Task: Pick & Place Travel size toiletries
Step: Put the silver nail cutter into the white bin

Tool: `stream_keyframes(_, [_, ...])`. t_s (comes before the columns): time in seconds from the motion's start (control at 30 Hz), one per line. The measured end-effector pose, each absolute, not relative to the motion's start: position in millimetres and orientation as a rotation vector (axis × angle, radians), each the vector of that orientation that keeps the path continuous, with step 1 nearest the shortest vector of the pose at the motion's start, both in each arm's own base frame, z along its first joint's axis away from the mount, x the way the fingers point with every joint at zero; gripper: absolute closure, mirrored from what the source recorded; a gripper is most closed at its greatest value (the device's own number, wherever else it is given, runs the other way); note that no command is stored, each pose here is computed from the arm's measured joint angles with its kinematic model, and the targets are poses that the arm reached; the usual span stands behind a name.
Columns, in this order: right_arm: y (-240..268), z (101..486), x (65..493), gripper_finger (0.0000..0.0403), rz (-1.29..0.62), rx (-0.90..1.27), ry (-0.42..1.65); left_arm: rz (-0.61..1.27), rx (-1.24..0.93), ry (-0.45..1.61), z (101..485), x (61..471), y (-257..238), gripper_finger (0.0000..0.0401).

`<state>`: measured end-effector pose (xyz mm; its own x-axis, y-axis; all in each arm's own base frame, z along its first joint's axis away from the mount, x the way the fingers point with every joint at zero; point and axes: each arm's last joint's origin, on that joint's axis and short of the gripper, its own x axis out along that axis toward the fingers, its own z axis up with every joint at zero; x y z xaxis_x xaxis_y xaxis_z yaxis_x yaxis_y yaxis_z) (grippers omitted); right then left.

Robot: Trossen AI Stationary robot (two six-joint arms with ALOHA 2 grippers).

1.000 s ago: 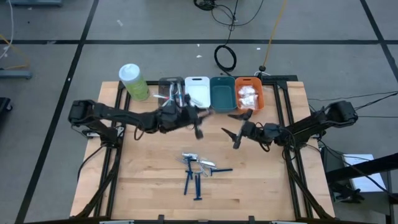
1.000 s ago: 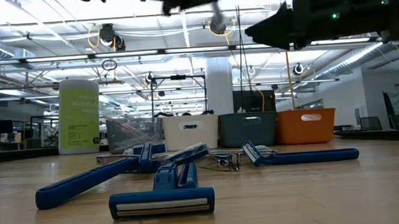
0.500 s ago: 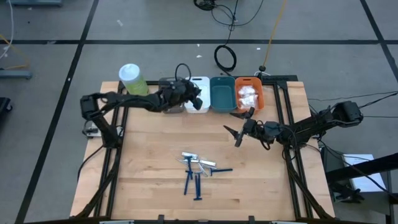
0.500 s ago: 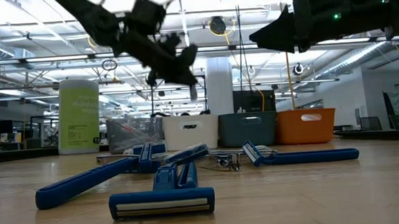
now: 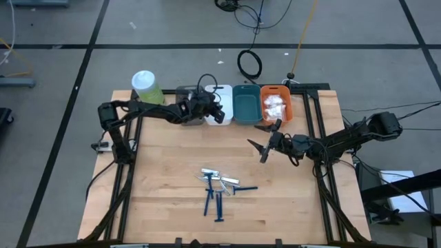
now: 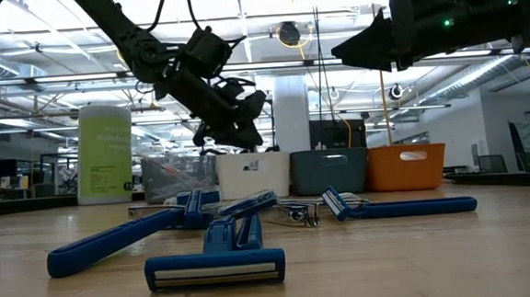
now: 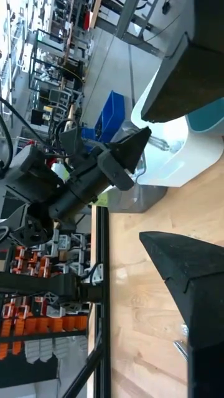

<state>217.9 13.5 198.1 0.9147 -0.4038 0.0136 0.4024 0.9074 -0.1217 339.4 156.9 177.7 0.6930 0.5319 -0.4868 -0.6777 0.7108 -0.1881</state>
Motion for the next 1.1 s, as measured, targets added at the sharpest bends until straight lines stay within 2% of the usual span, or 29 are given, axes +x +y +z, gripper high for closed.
stream_keyframes(0.2, [15, 197, 219, 0.0119, -0.356, -0.082, 0.020, 0.677, -0.331, 0.433, 178, 340, 155, 0.0243])
stream_keyframes(0.53, [34, 197, 252, 0.0121, -0.062, 0.070, 0.401, 0.677, -0.328, 0.432, 178, 341, 155, 0.0231])
stream_keyframes(0.7, [62, 184, 271, 0.0122, 0.105, 0.031, 0.514, 0.675, -0.328, 0.428, 179, 341, 154, 0.0231])
stream_keyframes(0.97, [79, 147, 302, 0.0122, 0.121, -0.014, 0.650, 0.661, -0.330, 0.419, 179, 344, 150, 0.0231])
stream_keyframes(1.1, [80, 128, 310, 0.0122, 0.111, -0.015, 0.710, 0.523, -0.313, 0.396, 189, 347, 141, 0.0231])
